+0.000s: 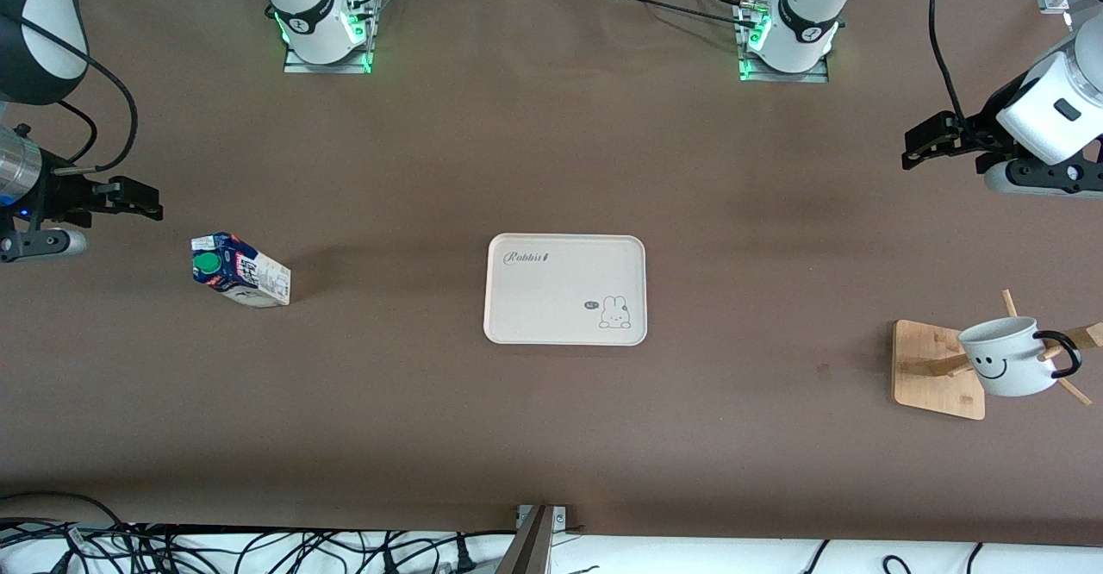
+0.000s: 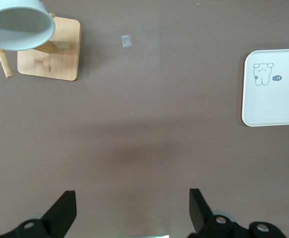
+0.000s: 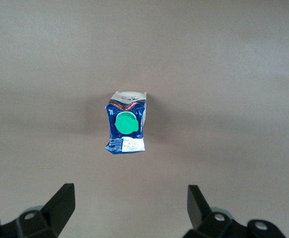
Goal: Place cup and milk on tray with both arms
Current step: 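Reach the right gripper down to the milk carton and grasp it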
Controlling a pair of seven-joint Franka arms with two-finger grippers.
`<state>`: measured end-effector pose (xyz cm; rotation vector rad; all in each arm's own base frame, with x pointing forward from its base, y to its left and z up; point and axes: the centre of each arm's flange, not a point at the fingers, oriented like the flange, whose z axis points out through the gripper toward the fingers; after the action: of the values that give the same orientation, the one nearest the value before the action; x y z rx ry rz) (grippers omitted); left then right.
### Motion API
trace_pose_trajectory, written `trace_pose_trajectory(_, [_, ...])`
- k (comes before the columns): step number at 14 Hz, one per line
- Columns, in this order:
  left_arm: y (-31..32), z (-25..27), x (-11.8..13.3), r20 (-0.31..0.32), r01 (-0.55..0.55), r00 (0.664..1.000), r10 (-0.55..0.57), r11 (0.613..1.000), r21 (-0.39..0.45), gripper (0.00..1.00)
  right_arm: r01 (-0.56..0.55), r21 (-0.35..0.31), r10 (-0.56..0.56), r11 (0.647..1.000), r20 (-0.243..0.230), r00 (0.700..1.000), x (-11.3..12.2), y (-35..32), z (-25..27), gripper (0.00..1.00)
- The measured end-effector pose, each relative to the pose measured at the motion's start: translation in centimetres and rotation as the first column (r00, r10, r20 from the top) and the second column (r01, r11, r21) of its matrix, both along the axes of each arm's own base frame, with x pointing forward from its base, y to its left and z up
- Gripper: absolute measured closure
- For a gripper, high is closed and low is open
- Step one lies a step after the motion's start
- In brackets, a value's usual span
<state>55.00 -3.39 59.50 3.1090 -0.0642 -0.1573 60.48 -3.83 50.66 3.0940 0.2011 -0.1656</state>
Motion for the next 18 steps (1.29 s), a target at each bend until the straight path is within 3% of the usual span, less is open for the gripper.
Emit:
trace_pose_trajectory(5, [-1.2,0.1,-0.1,0.0,0.022,1.0,-0.022,1.0,0.0,0.0,0.0,0.01,-0.001,1.0,0.089,0.996,0.6,0.2,-5.8,0.0])
trace_pose_trajectory(13, [-1.3,-0.8,1.3,-0.002,0.021,1.0,-0.021,1.0,0.0,0.0,0.0,0.018,-0.003,1.0,0.155,0.988,0.9,0.4,-13.4,0.0])
trace_pose_trajectory(18, [-1.0,-1.4,2.0,-0.015,0.014,1.0,-0.014,1.0,0.001,0.0,0.02,0.045,-0.026,0.999,0.134,0.991,-0.3,0.5,-15.9,0.0])
